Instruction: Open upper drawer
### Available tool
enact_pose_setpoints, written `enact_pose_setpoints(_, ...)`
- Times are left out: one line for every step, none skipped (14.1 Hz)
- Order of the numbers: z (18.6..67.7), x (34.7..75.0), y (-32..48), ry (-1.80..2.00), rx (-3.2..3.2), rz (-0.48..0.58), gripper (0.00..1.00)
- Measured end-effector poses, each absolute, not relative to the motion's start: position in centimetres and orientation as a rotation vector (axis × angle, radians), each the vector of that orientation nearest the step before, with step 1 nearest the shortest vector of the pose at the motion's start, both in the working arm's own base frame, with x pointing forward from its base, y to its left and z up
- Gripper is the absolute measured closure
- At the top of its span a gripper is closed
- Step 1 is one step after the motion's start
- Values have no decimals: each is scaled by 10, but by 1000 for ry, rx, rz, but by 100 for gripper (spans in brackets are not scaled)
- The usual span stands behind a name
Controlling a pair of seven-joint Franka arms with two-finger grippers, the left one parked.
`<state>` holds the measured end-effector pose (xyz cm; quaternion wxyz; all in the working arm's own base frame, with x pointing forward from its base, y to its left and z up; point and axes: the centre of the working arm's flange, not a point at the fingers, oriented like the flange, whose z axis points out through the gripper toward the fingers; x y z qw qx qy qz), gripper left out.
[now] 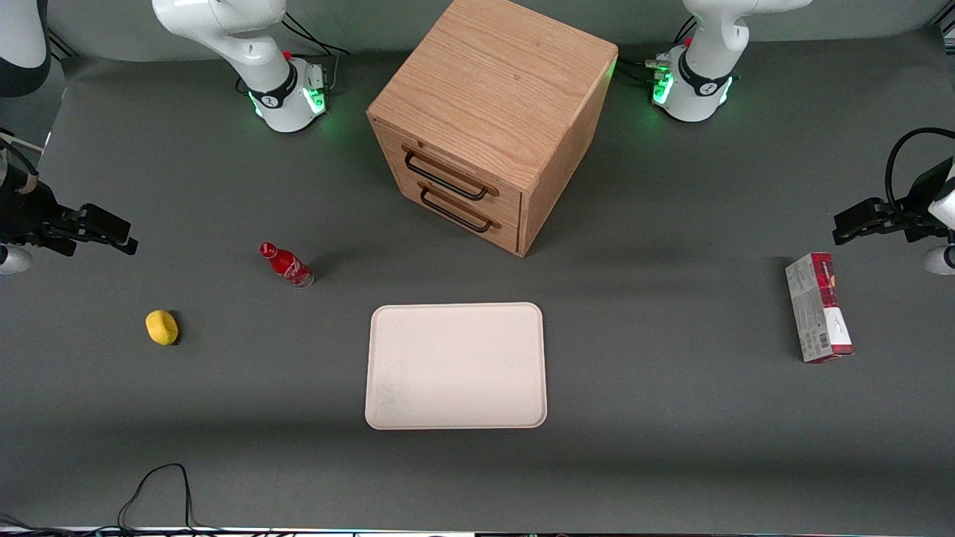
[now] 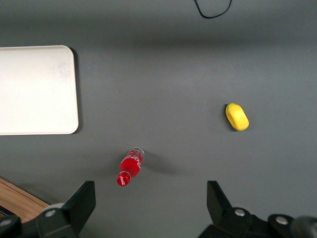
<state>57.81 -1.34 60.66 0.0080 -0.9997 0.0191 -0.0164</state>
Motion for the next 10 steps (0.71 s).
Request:
enact_pose_setpoints(607,578,-15,64,-3125,-51,0)
enact_pose_setpoints(607,578,-15,65,-3125,-51,0)
enact_pose_setpoints(607,578,-16,66,-3125,-51,0)
enact_pose_setpoints(607,578,-16,66,-3125,-51,0)
enact_pose_setpoints(607,578,-16,66,-3125,-51,0)
enact_pose_setpoints(607,578,-16,66,-3125,-51,0)
enact_pose_setpoints(607,578,-16,66,-3125,-51,0)
enact_pose_setpoints(607,578,-15,65,-3125,-50,0)
enact_pose_setpoints(606,578,-14,61,-3125,-49,0)
enact_pose_setpoints(605,579,-10,52,-3125,-46,0)
